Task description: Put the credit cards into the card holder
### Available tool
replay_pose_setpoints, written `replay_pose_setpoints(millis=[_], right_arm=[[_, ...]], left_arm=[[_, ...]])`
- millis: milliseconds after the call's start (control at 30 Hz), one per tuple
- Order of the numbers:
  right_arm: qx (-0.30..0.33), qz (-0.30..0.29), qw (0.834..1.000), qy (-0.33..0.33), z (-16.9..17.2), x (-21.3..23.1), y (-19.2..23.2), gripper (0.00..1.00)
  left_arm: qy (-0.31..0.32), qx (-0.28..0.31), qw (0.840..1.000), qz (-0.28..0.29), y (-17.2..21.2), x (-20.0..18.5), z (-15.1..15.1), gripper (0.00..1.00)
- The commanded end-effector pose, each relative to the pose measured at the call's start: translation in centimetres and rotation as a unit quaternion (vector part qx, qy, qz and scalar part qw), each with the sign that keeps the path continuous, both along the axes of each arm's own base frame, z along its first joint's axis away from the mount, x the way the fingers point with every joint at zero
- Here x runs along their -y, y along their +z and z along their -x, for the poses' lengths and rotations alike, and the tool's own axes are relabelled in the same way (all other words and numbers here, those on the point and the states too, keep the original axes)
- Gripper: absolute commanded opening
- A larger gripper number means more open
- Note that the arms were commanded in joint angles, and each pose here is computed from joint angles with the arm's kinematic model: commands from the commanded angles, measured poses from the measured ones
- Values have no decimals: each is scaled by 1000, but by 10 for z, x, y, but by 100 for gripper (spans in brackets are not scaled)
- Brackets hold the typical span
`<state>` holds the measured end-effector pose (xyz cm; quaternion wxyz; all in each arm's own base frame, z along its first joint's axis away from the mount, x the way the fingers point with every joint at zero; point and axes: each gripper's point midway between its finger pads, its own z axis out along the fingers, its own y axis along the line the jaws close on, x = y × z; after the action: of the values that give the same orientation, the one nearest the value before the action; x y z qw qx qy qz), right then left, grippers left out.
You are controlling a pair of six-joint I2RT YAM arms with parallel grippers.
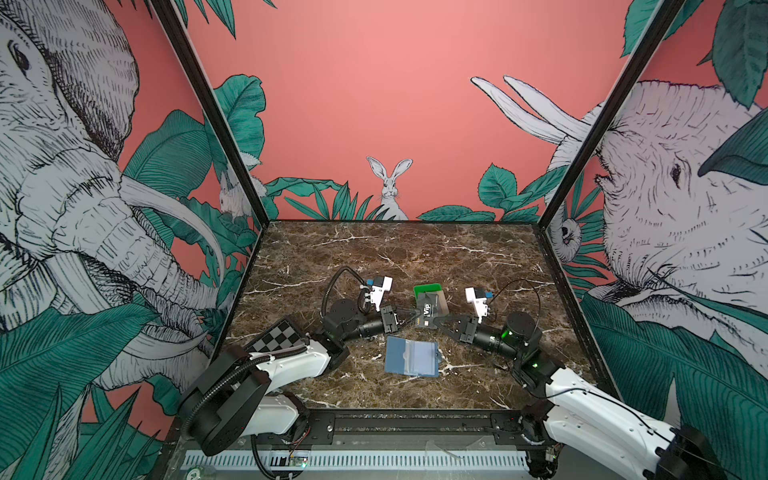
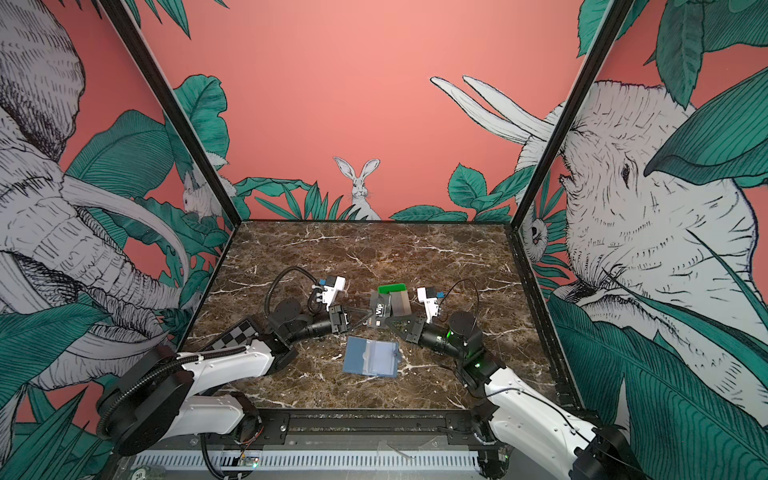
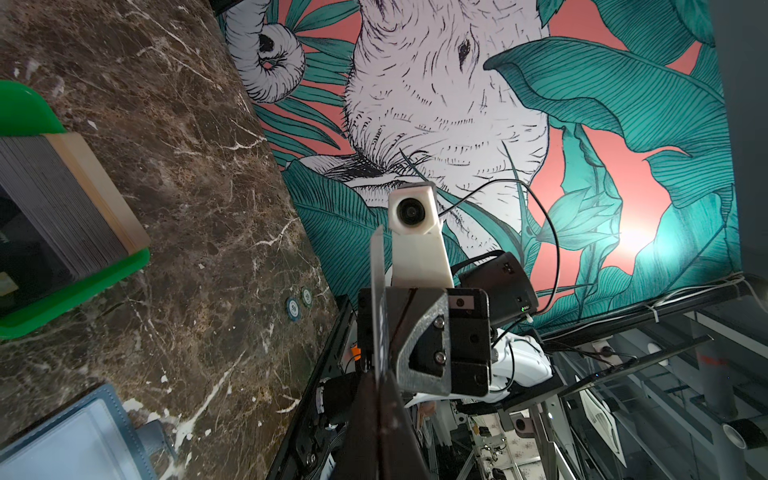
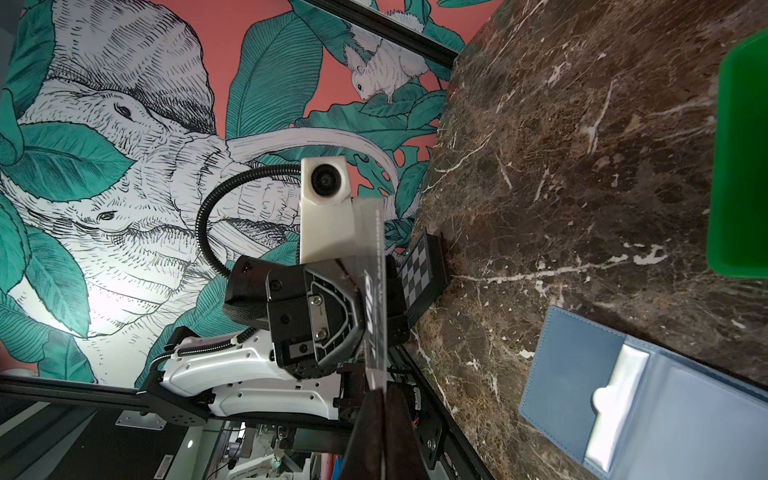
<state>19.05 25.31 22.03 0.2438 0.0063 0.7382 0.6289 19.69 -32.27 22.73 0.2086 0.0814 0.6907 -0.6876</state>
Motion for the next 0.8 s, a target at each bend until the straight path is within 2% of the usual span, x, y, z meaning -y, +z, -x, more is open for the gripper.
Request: replay_pose_setpoints(millis=[0, 67, 167, 233, 300, 367, 567, 767], right_arm=[[11, -1, 1000, -9, 0, 2, 5, 25], [9, 12, 1000, -18, 0, 5, 1, 35], [4, 36, 999, -32, 0, 12, -8, 43], [-3, 62, 997, -44, 1, 18, -16, 44], [-20, 117, 991, -60, 3, 28, -35, 44], [-34, 172, 982, -74, 6, 39, -52, 45], [-57, 286, 952, -96, 14, 58, -91, 45], [-72, 350, 929, -92, 16, 53, -125, 44]], left_arm=[[7, 15, 1000, -8, 4, 0, -2, 0], [13, 11, 1000, -16, -1, -2, -4, 0], [22, 7, 999, -32, -10, -6, -5, 0], [25, 2, 999, -47, -17, -9, -6, 0], [29, -1, 998, -62, -23, -13, -5, 0], [26, 1, 996, -82, -29, -17, -1, 0], [42, -17, 991, -129, -54, -31, 7, 0], [64, -21, 982, -177, -81, -48, 16, 0]])
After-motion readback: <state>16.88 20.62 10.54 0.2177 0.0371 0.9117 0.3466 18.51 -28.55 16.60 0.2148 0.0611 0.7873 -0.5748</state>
